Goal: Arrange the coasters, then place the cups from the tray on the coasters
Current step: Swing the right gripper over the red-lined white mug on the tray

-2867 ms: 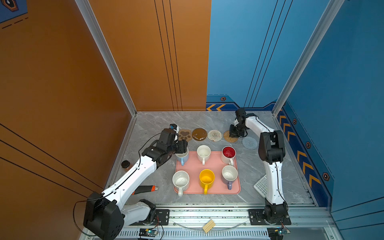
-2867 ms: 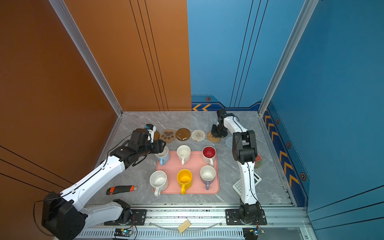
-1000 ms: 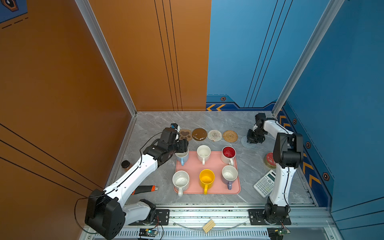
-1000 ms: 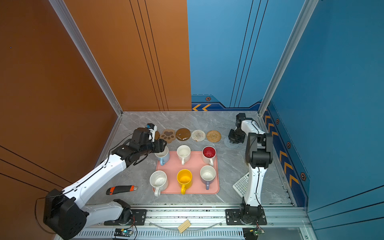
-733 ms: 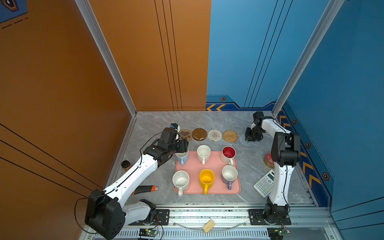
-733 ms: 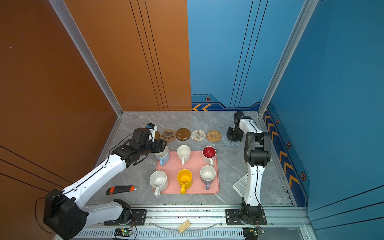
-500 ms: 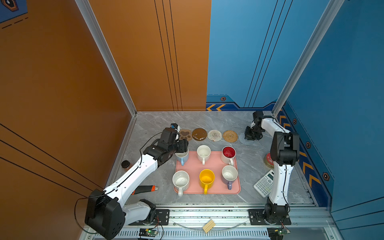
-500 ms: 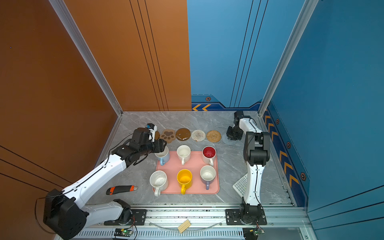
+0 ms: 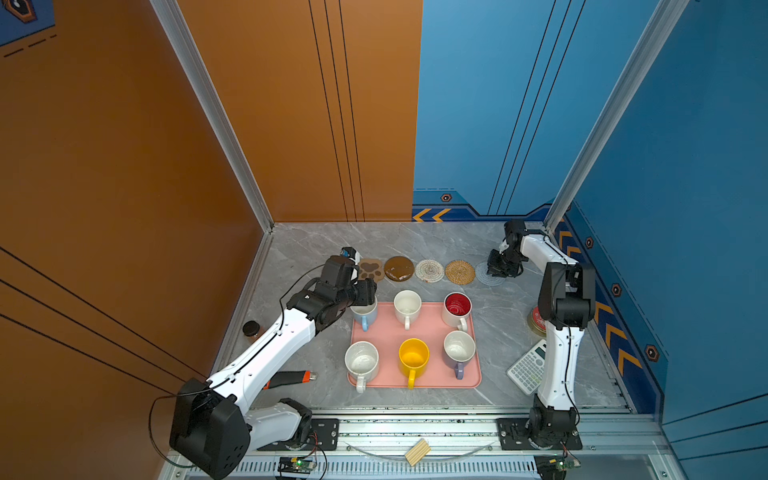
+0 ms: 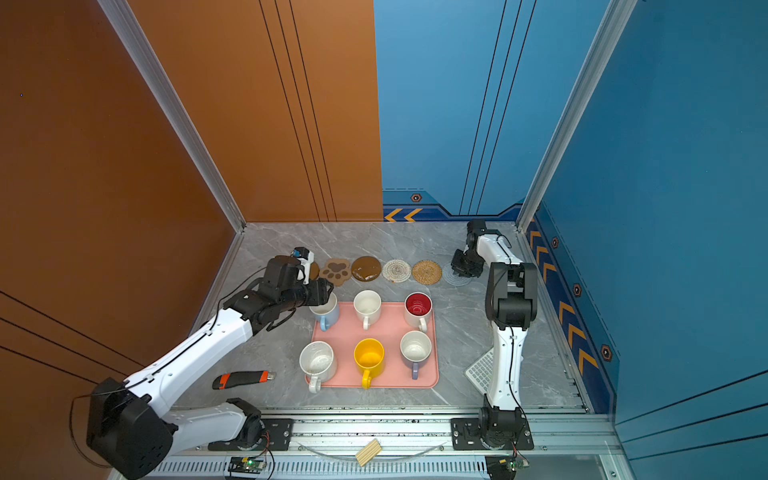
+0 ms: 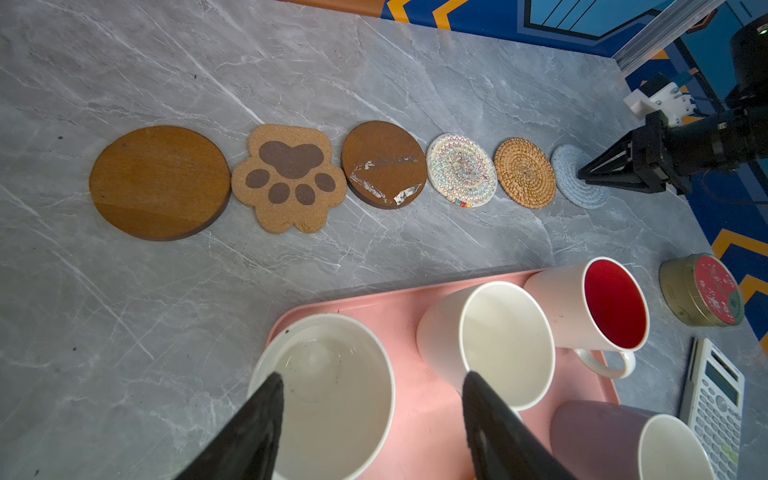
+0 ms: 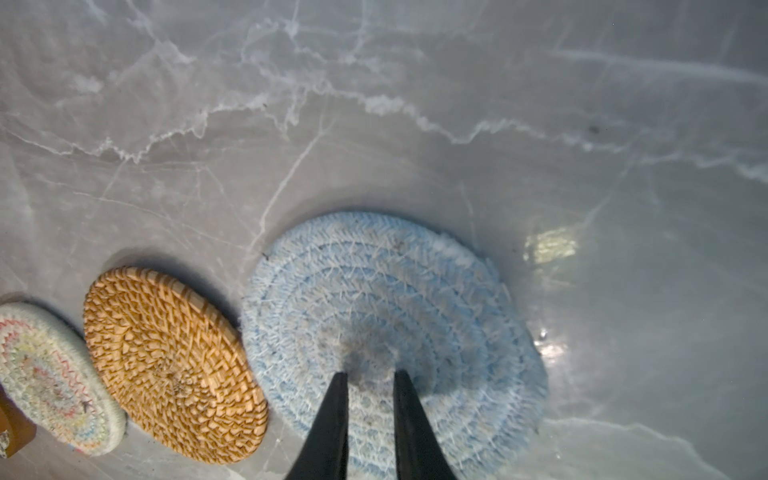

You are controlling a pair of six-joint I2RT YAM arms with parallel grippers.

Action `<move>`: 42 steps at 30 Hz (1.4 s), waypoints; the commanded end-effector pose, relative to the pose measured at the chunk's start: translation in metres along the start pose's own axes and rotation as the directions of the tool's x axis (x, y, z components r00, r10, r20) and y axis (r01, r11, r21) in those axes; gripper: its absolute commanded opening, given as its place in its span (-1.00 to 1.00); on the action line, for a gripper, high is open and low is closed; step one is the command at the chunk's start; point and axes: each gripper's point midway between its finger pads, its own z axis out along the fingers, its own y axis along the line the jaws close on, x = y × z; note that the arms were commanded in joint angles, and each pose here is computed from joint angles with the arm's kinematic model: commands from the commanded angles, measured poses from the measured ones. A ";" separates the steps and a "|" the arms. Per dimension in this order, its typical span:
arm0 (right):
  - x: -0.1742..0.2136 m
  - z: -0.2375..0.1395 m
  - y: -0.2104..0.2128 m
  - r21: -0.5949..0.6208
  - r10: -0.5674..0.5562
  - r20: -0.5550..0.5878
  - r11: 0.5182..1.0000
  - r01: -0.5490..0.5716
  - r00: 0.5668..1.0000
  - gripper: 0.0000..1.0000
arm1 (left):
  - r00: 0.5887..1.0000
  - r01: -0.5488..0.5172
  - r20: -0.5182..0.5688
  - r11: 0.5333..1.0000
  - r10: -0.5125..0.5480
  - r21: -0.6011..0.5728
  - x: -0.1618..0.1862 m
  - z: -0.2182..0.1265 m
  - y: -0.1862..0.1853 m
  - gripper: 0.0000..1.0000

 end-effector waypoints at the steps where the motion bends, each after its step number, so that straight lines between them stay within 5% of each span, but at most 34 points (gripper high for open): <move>1: 0.011 0.022 -0.002 0.012 0.022 -0.053 1.000 -0.021 0.998 -0.62 | 1.000 0.003 0.027 1.000 -0.002 -0.011 -0.010 -0.011 -0.002 0.39; 7: -0.004 -0.010 0.008 -0.012 0.014 0.021 1.000 -0.014 1.000 -0.61 | 0.999 -0.002 0.034 1.000 0.002 -0.012 -0.012 -0.012 -0.002 0.40; 19: 0.000 -0.134 0.045 -0.067 -0.060 0.266 0.995 0.080 0.962 -0.53 | 0.996 -0.046 0.072 0.999 0.047 -0.011 -0.025 -0.021 -0.005 0.42; 32: 0.118 -0.193 0.054 0.027 -0.268 0.355 0.961 0.277 0.896 -0.11 | 0.993 -0.063 0.098 0.998 0.063 -0.002 -0.026 -0.035 -0.003 0.45; 42: 0.212 -0.189 0.042 0.049 -0.383 0.359 0.919 0.392 0.851 0.23 | 0.994 -0.055 0.098 0.998 0.053 0.016 -0.018 -0.041 -0.003 0.46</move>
